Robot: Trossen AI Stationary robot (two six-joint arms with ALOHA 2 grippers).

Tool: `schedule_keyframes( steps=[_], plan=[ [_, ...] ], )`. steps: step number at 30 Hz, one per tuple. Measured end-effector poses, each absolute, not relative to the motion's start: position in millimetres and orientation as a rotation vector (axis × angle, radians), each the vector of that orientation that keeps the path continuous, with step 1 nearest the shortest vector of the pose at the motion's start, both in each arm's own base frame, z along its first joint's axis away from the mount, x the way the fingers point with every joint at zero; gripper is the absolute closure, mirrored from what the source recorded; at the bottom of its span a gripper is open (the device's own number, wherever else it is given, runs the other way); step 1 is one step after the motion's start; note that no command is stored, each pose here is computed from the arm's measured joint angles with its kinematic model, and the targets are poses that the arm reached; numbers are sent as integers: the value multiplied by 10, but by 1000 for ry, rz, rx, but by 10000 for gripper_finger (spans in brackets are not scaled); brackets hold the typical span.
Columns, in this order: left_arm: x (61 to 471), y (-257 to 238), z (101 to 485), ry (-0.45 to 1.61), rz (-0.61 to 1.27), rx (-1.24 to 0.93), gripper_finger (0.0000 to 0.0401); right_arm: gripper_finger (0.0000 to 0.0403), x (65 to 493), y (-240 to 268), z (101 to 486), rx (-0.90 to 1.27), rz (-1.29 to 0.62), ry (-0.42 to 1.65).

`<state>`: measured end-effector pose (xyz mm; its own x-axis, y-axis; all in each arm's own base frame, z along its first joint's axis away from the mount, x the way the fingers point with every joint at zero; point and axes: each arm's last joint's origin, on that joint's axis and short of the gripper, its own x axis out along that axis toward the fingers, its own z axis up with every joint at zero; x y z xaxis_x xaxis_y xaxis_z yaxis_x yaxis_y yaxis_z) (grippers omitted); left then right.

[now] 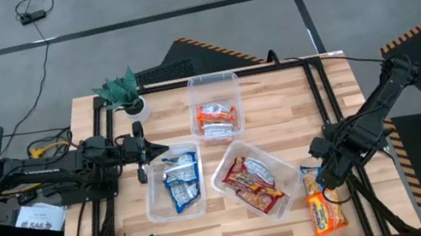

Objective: Sort Maruchan noodles
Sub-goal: Put the blue noodle pack in the bottom left transparent bin

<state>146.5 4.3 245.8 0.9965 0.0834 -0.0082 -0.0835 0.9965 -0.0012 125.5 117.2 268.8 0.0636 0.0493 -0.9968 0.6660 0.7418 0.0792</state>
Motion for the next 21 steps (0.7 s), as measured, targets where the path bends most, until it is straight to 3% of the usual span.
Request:
schedule_keyframes(
  steps=[6, 10, 21],
  plan=[
    [1465, 43, 2458, 8, 84, -1, 401, 360, 1259, 1165, 2670, 640, -554, 1420],
    [1465, 44, 2458, 8, 84, -1, 401, 338, 1225, 1139, 2535, 653, -633, 1436],
    [1465, 44, 2455, 10, 84, -4, 401, 187, 1239, 1184, 2018, 698, -550, 1405]
  ],
)
